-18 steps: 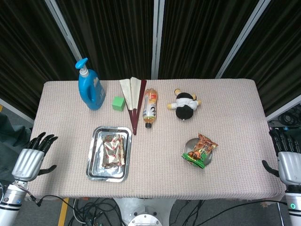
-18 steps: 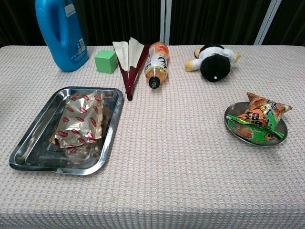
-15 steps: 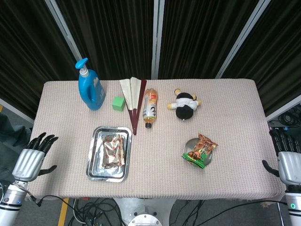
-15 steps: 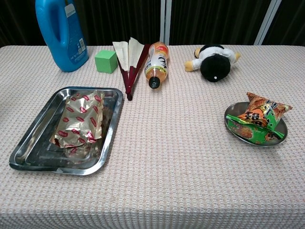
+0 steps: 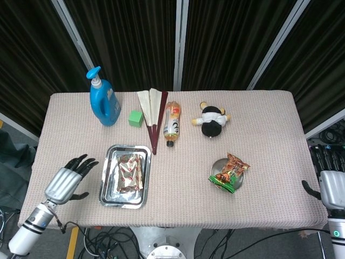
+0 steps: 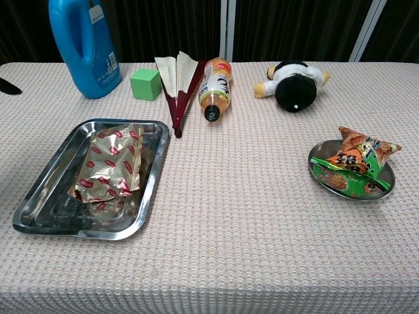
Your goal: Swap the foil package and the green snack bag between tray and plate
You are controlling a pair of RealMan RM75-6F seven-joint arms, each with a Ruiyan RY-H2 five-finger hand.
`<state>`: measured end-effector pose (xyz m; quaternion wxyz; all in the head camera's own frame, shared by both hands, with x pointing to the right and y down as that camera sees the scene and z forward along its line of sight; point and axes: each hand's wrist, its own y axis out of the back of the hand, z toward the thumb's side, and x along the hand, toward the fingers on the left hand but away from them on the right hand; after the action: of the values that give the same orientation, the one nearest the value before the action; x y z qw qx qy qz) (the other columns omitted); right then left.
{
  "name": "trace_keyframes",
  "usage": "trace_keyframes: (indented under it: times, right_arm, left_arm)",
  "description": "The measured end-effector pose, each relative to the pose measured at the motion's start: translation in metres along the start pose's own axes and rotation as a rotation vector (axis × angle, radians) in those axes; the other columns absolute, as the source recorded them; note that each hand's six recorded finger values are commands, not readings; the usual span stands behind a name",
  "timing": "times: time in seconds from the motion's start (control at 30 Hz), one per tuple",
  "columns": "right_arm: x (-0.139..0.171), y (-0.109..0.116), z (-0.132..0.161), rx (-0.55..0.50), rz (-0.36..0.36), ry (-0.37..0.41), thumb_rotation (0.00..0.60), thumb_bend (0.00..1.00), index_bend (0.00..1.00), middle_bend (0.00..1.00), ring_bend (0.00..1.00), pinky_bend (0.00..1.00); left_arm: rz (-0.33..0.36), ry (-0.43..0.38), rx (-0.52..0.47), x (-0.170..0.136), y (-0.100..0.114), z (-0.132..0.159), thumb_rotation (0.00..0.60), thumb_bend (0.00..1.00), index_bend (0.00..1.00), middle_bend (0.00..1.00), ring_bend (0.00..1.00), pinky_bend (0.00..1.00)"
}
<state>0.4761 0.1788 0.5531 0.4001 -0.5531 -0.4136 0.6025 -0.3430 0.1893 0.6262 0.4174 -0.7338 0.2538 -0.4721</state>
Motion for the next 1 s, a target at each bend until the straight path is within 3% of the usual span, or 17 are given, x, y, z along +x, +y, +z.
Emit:
trace_keyframes:
  times: [0.23, 0.53, 0.7, 0.83, 1.0]
  right_arm:
    - [-0.001, 0.004, 0.003, 0.005, -0.007, 0.009, 0.6, 0.14, 0.0, 0.0, 0.0, 0.0]
    - [-0.002, 0.004, -0.004, 0.001, 0.004, -0.009, 0.6, 0.14, 0.0, 0.0, 0.0, 0.0]
    - [-0.003, 0.002, -0.006, 0.002, 0.008, -0.013, 0.6, 0.14, 0.0, 0.0, 0.0, 0.0]
    - [-0.004, -0.001, -0.005, 0.0, 0.02, -0.01, 0.6, 0.14, 0.0, 0.0, 0.0, 0.0]
    - [-0.006, -0.008, -0.005, -0.003, 0.037, -0.012, 0.6, 0.14, 0.0, 0.0, 0.0, 0.0]
  left_arm:
    - [-0.046, -0.186, 0.06, 0.053, -0.006, 0.045, 0.6, 0.06, 0.11, 0.09, 0.03, 0.18]
    - [-0.078, -0.34, 0.245, 0.102, -0.014, 0.066, 0.6, 0.06, 0.11, 0.09, 0.03, 0.18]
    - [-0.094, -0.396, 0.319, 0.104, -0.02, 0.069, 0.6, 0.06, 0.11, 0.09, 0.03, 0.18]
    - [-0.116, -0.462, 0.438, 0.111, -0.029, 0.072, 0.6, 0.06, 0.11, 0.09, 0.03, 0.18]
    - [-0.15, -0.493, 0.495, 0.119, -0.043, 0.074, 0.6, 0.06, 0.12, 0.1, 0.03, 0.18]
